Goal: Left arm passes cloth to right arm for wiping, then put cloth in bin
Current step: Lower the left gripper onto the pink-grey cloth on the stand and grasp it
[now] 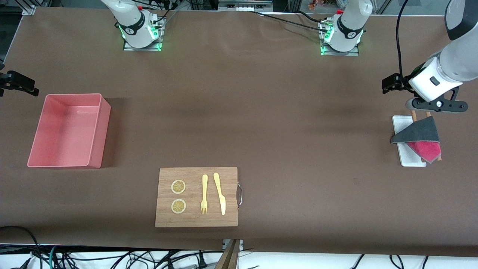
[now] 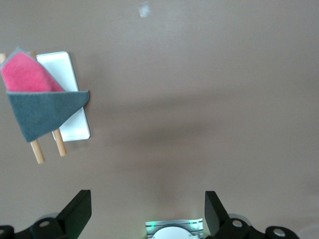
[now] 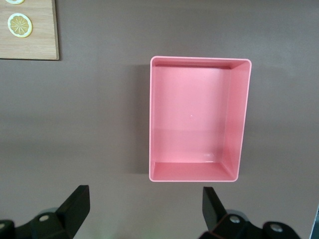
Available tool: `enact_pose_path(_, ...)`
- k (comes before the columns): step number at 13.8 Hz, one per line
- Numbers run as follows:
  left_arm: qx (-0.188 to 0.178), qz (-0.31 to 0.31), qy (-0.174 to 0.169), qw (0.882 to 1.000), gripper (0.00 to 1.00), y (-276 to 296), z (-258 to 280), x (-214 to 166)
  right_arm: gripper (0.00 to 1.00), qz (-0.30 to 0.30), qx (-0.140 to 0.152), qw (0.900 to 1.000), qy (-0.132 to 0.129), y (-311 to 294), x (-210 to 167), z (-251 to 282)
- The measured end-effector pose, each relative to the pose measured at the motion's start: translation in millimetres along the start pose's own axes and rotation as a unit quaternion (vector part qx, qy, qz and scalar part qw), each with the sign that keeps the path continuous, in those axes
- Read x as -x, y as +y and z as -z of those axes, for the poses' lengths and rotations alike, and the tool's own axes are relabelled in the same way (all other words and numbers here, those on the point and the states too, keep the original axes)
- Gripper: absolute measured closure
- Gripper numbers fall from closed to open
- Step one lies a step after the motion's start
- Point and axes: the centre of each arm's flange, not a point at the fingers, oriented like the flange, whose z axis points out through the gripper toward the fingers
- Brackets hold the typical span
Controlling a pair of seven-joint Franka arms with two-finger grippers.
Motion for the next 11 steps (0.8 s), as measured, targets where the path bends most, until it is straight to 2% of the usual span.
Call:
enact_pose_path(2, 0.000, -0.039, -0.024, 0.999, 0.00, -4.7, -22.9, -13.2, 0.00, 0.000, 0.000, 1.000, 0.000, 0.1, 0.0, 0.1)
enact_pose_path(5, -0.051, -0.064, -0.100, 0.992, 0.00, -19.5, -99.6, -54.3, 0.00, 0.000, 0.000, 1.000, 0.000, 0.4, -0.2, 0.1)
enact_pose_path(9, -0.120, -0.097, -0.187, 0.970, 0.00, -28.6, -211.1, -109.6, 0.00, -0.001, 0.000, 1.000, 0.000, 1.3, -0.3, 0.1)
enact_pose_path(11, -0.151, -0.129, -0.207, 0.958, 0.00, -35.0, -250.1, -127.9, 0.00, -0.001, 0.000, 1.000, 0.000, 1.5, -0.4, 0.0)
